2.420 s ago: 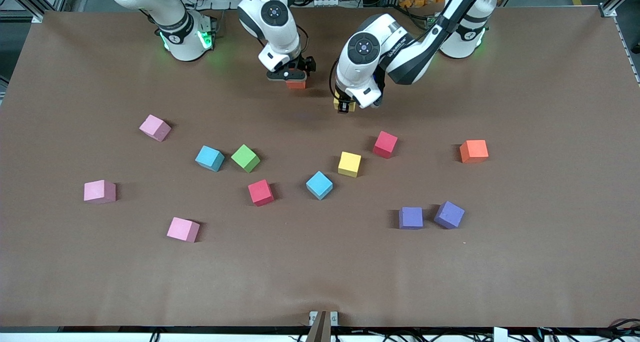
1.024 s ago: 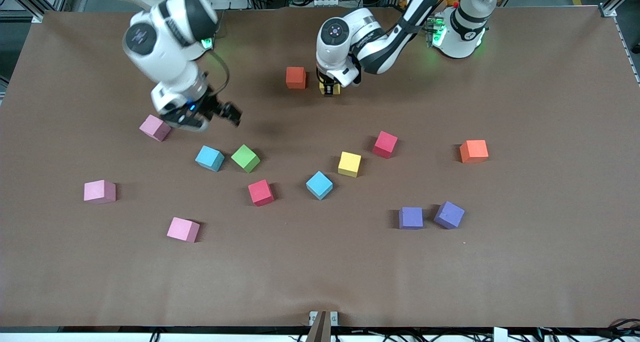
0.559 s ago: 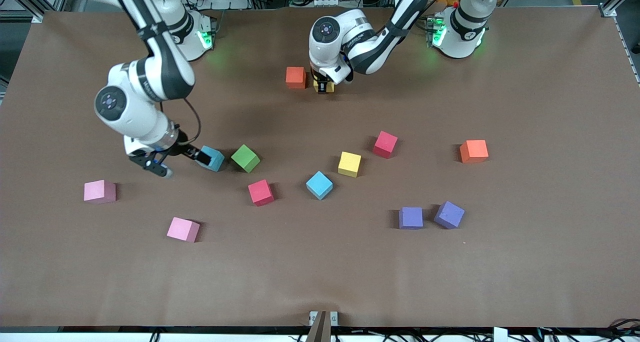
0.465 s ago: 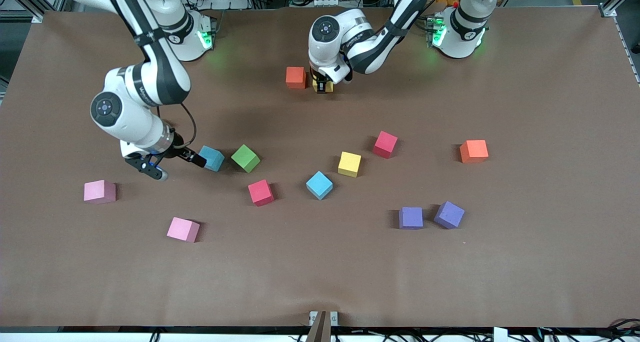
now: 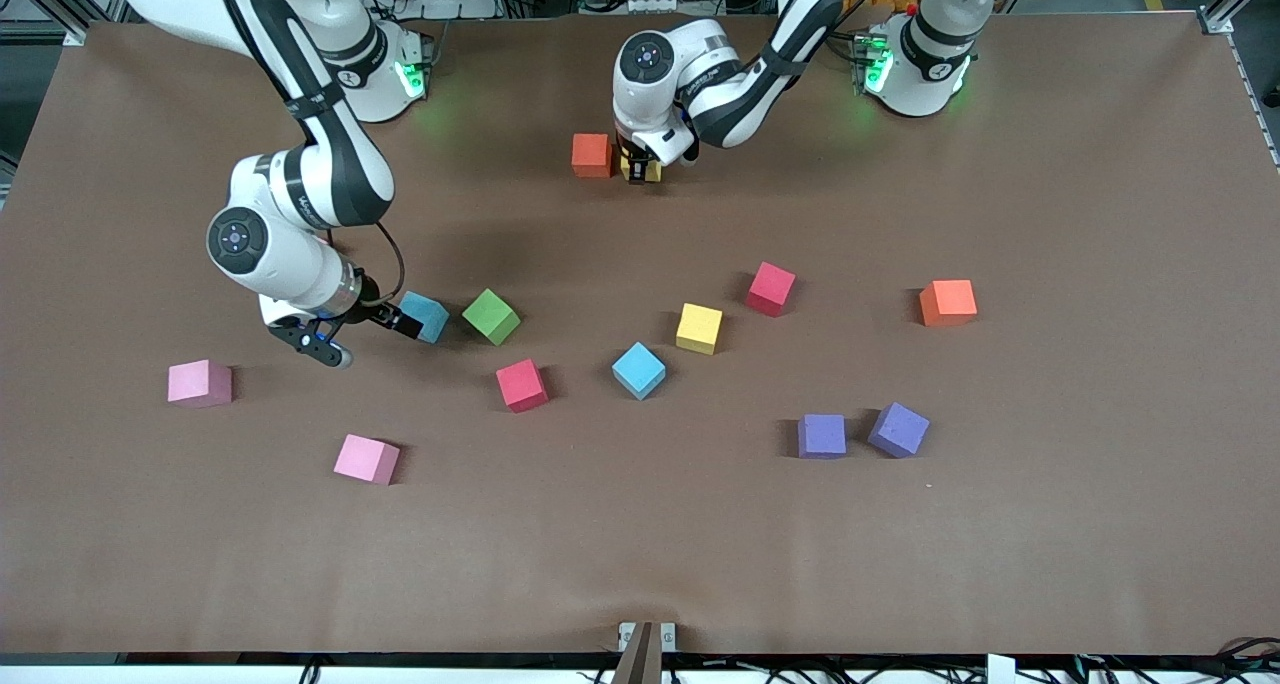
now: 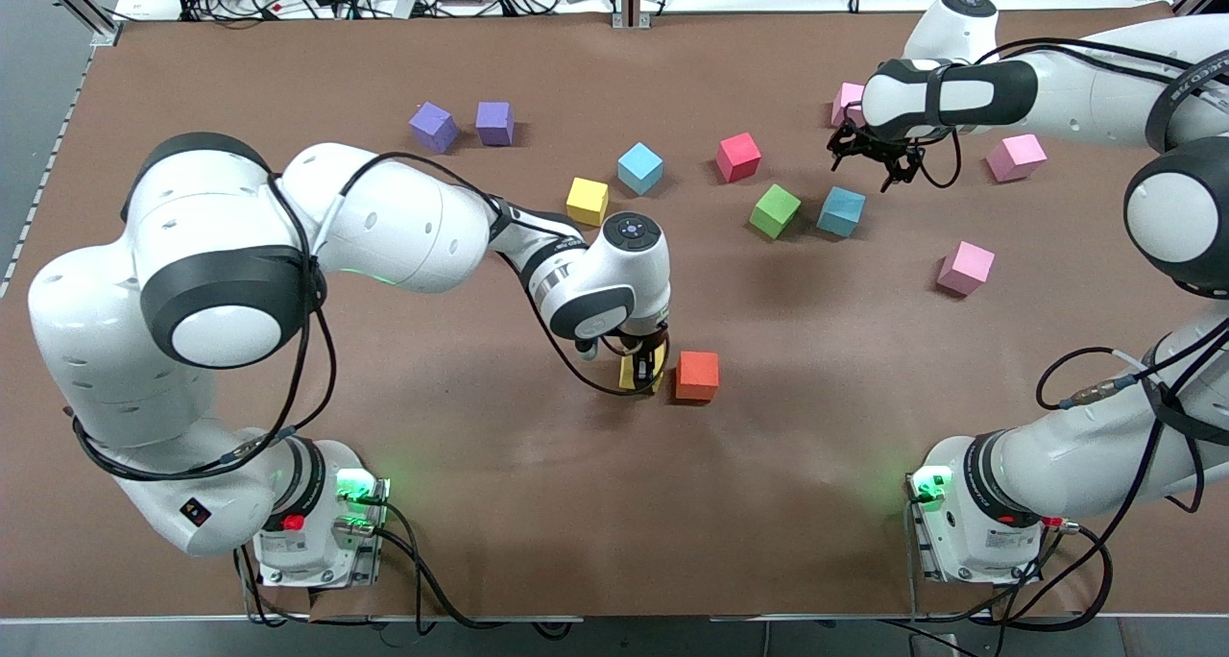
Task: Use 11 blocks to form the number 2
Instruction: 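Reach the right gripper down to the cyan block and grasp it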
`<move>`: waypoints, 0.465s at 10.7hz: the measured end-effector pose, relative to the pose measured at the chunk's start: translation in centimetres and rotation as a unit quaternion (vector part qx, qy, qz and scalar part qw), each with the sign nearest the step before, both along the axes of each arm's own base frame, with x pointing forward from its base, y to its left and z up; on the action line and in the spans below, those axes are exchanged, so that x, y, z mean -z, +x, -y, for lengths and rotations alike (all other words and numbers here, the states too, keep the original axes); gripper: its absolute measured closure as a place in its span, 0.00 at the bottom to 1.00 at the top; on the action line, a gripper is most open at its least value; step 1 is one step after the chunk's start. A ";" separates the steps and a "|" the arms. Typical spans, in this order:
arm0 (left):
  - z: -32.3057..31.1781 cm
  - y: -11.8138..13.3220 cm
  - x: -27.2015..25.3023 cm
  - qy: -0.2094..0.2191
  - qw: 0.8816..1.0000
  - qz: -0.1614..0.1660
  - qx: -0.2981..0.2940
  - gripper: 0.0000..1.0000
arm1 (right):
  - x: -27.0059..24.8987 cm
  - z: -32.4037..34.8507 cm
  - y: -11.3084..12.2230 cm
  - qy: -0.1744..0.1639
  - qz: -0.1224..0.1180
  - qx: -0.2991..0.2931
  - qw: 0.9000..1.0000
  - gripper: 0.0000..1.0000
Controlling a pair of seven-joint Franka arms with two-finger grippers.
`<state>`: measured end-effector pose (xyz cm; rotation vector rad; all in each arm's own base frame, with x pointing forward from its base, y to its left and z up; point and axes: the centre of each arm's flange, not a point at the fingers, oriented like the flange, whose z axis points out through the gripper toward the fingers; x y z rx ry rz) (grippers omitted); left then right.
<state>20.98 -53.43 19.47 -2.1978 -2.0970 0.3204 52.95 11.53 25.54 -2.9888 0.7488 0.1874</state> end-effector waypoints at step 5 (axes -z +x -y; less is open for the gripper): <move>0.6 -0.7 -0.2 -0.011 1.000 0.008 0.008 0.40 | 1.9 -0.4 -0.5 -0.004 -0.016 -0.004 1.000 0.00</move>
